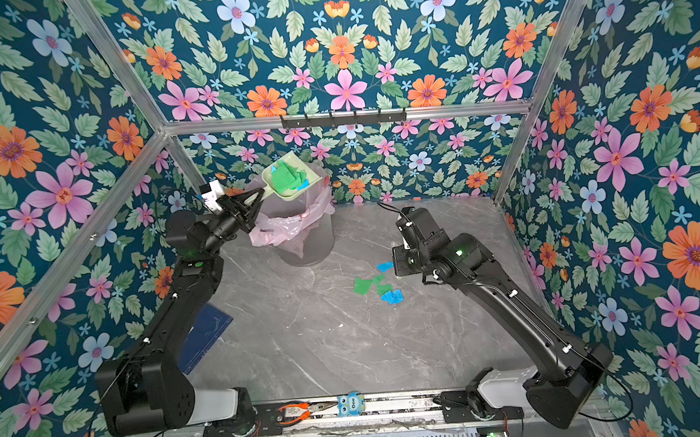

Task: Sweep away the paper scraps from the table
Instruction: 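Carry the dustpan over the wastebasket with the left gripper and tip it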

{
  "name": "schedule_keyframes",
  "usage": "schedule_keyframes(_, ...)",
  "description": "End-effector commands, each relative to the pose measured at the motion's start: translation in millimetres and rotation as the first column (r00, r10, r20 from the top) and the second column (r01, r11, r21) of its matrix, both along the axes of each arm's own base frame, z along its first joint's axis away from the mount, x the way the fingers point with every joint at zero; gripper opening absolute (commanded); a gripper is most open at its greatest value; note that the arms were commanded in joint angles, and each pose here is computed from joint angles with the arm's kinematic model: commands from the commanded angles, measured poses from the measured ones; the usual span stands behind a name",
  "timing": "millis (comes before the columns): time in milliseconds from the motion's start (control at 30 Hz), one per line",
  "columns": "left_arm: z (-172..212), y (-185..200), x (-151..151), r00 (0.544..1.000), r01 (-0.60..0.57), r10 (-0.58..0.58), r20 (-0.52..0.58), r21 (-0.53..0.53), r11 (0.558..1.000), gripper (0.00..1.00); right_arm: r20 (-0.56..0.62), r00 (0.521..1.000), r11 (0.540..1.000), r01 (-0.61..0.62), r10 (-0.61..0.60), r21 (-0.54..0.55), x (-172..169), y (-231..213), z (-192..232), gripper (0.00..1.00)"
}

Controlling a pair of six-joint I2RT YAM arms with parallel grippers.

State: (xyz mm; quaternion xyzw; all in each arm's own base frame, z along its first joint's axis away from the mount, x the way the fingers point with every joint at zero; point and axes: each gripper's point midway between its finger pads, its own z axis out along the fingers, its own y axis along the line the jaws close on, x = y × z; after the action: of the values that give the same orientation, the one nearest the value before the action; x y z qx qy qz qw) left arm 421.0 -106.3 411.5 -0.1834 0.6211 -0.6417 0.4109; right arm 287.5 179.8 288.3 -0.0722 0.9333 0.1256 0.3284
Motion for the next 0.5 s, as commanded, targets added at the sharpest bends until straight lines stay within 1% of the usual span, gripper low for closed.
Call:
schedule_keyframes(0,-9,12,6,0.999,-0.038,0.04,-0.021,0.076,0.996,0.0,0.013,1.0,1.0,0.008,-0.008,0.005,4,1,1,0.0)
schedule_keyframes(33,-12,17,9,0.997,-0.059,0.063,-0.04,0.102,0.993,0.0,0.012,1.0,1.0,0.007,-0.007,0.005,4,1,1,0.0)
schedule_keyframes(100,-12,23,13,0.994,-0.094,0.102,-0.041,0.163,0.982,0.0,0.011,1.0,1.0,0.006,-0.006,0.004,4,2,-1,0.0)
schedule_keyframes(200,-15,34,19,0.984,-0.15,0.17,-0.051,0.268,0.952,0.0,0.009,1.0,1.0,0.01,-0.01,-0.004,6,2,-4,0.0)
schedule_keyframes(333,-23,49,26,0.965,-0.213,0.256,-0.052,0.411,0.887,0.0,0.007,1.0,1.0,0.01,-0.01,-0.009,7,2,-8,0.0)
schedule_keyframes(467,-27,63,31,0.945,-0.263,0.325,-0.037,0.507,0.821,0.0,0.009,1.0,1.0,0.012,-0.012,-0.019,8,1,-11,0.0)
